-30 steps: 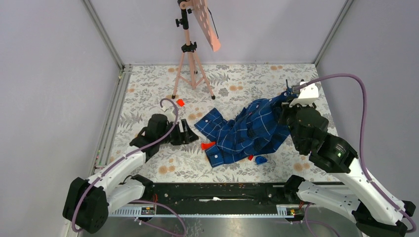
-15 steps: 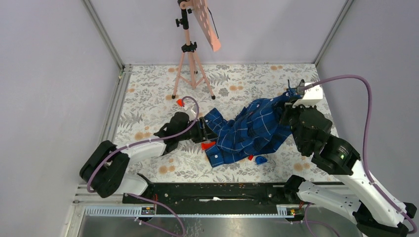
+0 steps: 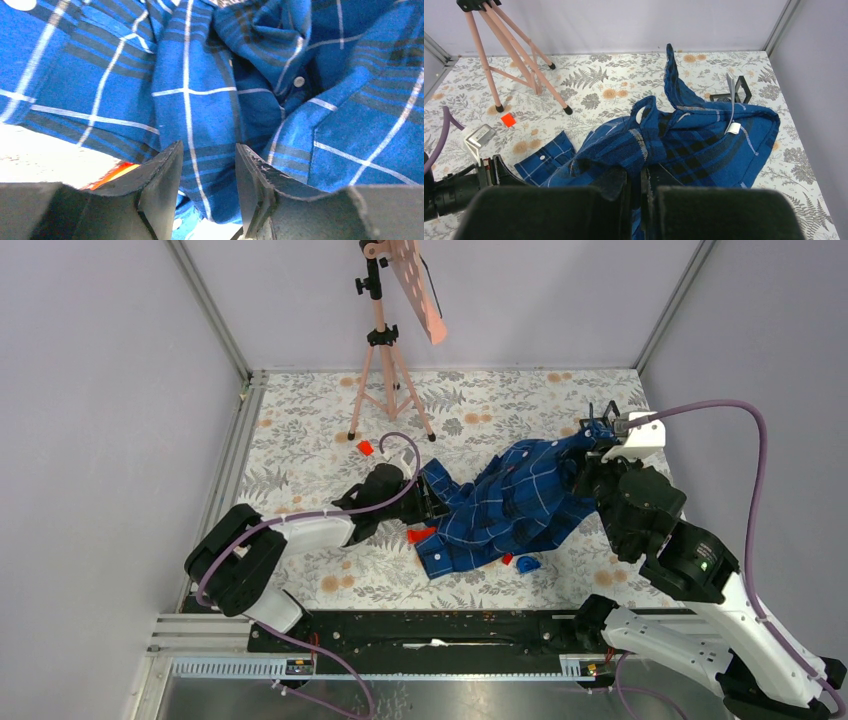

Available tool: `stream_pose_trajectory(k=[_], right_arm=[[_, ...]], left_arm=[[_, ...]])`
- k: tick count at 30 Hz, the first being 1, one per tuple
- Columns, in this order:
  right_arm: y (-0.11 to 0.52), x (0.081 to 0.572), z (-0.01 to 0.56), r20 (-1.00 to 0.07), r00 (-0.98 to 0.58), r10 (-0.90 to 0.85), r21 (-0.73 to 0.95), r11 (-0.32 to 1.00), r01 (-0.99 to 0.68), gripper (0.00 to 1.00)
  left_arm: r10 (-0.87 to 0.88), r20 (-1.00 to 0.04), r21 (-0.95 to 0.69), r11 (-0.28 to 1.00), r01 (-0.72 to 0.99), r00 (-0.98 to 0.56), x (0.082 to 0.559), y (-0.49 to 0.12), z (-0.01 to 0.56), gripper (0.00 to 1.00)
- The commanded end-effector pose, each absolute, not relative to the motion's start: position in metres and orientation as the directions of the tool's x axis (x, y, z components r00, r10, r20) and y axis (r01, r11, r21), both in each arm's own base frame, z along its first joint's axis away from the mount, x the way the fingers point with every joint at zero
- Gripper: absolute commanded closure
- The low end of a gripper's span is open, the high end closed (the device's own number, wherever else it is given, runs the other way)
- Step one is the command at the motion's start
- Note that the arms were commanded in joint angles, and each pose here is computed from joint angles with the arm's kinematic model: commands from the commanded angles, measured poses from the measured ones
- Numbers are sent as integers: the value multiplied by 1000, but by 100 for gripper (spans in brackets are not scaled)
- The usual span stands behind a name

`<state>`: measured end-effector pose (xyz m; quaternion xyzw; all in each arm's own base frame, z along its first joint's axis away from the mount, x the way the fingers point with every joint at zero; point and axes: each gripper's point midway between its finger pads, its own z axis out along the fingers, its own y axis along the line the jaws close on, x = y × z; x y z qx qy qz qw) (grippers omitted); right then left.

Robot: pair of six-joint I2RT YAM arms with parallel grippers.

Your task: Pin the brooch onto the clothing

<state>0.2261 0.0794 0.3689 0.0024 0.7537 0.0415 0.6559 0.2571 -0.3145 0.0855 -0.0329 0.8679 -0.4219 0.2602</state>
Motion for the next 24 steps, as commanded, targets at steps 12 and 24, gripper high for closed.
stream_pose_trajectory(k=[12,24], right_arm=[[78,226,377,-989,-110,98,103,994,-43,100],[77,226,375,-989,-114,93,98,994,-39,100]], left_arm=[[-303,-467,-717,679,156,-831,279,-316,80,53],[-292,-408,-788,590,173,-865,273,-340,84,54]])
